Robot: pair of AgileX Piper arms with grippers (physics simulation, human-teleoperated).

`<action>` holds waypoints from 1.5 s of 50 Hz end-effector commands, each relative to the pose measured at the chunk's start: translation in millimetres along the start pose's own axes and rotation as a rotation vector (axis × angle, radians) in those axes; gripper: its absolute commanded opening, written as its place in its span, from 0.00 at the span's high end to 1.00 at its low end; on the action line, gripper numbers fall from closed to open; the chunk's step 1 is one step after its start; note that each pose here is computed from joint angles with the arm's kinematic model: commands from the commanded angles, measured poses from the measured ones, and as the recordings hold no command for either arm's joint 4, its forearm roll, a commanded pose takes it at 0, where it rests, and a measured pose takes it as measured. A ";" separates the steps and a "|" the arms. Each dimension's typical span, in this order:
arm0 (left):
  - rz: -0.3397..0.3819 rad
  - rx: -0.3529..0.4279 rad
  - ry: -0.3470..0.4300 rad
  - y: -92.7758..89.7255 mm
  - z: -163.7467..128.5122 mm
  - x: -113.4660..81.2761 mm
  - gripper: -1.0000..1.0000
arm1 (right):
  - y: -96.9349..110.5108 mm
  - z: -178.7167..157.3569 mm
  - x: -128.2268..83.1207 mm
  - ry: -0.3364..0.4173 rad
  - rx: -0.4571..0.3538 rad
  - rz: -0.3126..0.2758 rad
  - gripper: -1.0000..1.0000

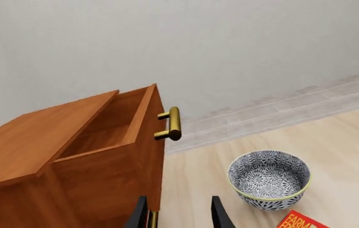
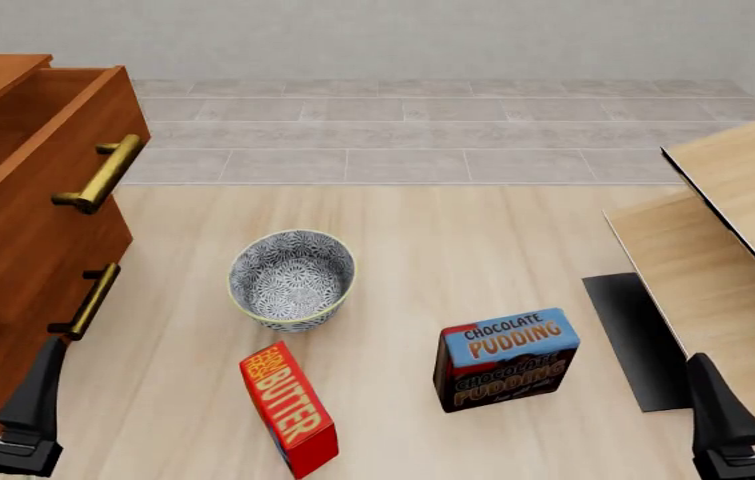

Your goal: Close the top drawer of the cabinet.

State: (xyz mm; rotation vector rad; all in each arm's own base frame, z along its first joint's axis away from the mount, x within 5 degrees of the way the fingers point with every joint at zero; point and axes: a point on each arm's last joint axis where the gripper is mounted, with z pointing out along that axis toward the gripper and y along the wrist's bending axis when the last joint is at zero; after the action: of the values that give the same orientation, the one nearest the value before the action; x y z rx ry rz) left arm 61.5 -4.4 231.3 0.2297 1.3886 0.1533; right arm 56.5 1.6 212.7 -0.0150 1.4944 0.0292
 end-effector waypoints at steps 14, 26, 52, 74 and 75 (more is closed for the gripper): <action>0.288 -0.012 -0.058 -1.7 34.6 2.3 0.00 | 0.7 -0.4 0.3 0.001 -0.013 -0.006 0.00; 0.424 -0.023 -0.105 -4.4 48.6 4.5 0.00 | 1.1 -0.4 0.5 0.003 -0.020 -0.012 0.00; 0.673 -0.031 -0.131 -12.2 79.2 19.0 0.00 | 1.2 -0.4 1.0 0.007 -0.022 -0.011 0.00; 0.891 -0.089 -0.128 -5.2 106.9 10.0 0.00 | 1.0 -0.4 0.9 0.006 -0.018 -0.012 0.00; 0.889 -0.093 -0.123 -4.1 108.8 10.2 0.00 | 1.0 -0.4 1.0 0.007 -0.018 -0.010 0.00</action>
State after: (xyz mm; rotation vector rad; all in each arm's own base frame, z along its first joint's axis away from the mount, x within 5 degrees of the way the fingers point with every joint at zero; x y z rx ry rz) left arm 158.5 -16.3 233.7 0.7323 1.0875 0.8409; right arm 56.2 2.6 211.8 -0.0387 1.5008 0.0339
